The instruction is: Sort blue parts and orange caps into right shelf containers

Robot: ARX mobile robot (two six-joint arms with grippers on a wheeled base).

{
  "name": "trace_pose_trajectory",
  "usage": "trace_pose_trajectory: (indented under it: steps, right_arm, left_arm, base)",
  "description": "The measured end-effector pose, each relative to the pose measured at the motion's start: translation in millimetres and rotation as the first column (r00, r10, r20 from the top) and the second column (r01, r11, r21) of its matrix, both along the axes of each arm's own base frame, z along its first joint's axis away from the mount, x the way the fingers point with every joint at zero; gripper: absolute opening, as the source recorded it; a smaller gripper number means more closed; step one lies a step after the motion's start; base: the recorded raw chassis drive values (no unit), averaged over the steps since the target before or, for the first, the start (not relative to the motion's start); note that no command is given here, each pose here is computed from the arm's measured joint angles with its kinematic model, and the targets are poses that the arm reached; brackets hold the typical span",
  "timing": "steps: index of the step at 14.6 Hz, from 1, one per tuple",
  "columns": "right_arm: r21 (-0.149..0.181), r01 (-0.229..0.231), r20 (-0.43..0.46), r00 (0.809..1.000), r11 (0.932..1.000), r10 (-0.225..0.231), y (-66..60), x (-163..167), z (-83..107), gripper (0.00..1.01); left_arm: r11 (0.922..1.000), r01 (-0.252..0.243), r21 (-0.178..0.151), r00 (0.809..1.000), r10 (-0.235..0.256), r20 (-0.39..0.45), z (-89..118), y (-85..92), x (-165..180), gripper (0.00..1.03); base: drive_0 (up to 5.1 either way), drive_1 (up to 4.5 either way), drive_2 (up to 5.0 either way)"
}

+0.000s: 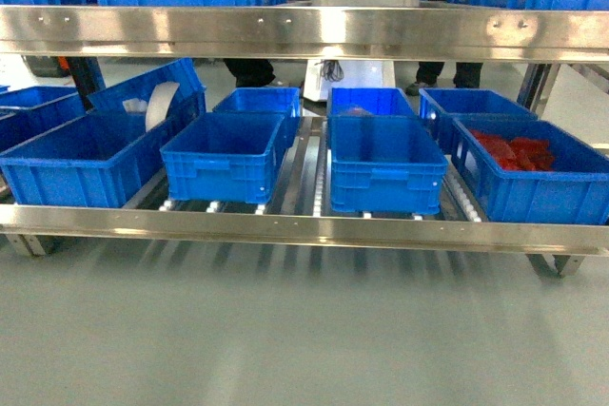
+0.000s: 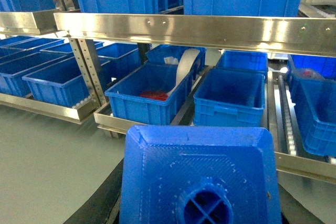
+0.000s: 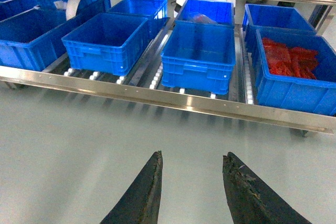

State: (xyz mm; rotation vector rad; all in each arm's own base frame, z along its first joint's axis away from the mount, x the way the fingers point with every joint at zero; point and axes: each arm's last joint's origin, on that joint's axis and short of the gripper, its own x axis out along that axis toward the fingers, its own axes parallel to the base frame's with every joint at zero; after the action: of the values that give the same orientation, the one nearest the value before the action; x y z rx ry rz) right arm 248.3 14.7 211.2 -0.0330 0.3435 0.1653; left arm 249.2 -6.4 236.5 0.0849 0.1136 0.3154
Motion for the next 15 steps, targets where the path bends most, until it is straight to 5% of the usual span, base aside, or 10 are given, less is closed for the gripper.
trace_pose_trajectory:
  steps: [15]
  right_arm:
    - [0.0, 0.0, 0.0, 1.0, 1.0, 0.0, 0.0, 0.0, 0.0, 0.34]
  left_arm:
    - [1.0, -0.001, 0.0, 1.0, 0.001, 0.0, 0.0, 0.1, 0.0, 0.44]
  base:
    - [0.0, 0.0, 0.0]
